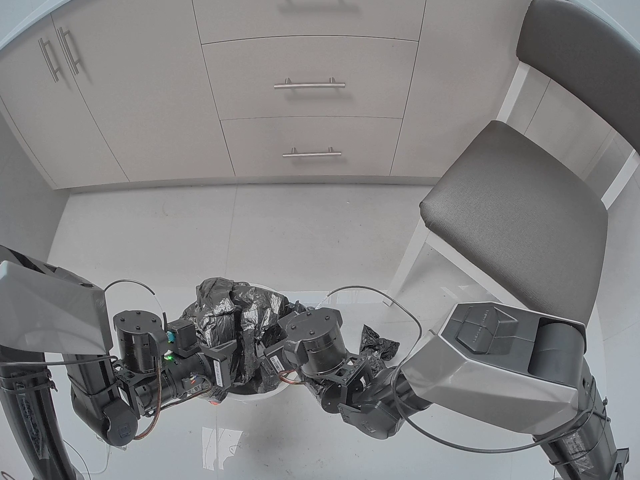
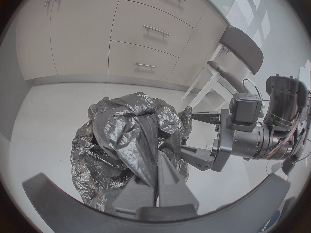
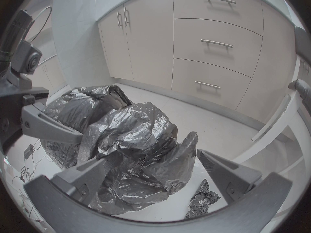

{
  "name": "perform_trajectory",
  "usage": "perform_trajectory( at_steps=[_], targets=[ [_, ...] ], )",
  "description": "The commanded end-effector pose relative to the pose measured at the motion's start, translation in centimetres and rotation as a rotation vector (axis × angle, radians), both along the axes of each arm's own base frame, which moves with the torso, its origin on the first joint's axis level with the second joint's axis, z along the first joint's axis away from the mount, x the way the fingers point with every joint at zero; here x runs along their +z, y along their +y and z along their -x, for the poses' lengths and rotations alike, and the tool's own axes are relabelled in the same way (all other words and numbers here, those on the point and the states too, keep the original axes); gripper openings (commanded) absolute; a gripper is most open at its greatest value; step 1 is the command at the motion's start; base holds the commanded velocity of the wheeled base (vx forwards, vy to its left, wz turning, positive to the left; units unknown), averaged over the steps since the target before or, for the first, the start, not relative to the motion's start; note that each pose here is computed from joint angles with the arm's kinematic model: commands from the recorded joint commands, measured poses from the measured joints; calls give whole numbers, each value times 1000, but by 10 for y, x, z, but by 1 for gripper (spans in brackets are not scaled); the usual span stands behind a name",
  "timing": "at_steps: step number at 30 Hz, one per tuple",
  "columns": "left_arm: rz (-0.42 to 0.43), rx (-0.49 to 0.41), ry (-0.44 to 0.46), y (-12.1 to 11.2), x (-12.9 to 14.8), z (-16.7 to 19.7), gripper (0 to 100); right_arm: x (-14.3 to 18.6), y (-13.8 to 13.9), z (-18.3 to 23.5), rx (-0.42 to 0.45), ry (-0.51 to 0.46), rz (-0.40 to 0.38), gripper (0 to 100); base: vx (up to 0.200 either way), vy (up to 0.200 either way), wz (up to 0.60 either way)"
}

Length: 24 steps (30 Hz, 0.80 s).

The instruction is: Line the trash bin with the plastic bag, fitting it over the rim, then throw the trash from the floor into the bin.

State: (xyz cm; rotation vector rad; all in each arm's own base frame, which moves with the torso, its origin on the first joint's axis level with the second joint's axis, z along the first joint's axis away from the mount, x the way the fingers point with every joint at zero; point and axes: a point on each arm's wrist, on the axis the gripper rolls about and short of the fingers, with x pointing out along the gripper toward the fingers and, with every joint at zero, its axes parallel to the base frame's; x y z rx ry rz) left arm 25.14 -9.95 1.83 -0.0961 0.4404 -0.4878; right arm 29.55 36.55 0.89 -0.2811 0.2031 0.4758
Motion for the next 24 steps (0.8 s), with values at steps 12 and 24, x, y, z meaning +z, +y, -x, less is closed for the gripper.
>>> perform_trajectory(
  at_steps=[12, 24],
  targets=[
    [0, 2, 0, 0, -1, -1, 0, -22, 6, 1, 3, 28, 15, 100, 0, 0, 0],
    [0, 2, 0, 0, -1, -1, 0, -41, 16, 4, 22, 38, 26, 100, 0, 0, 0]
  ],
)
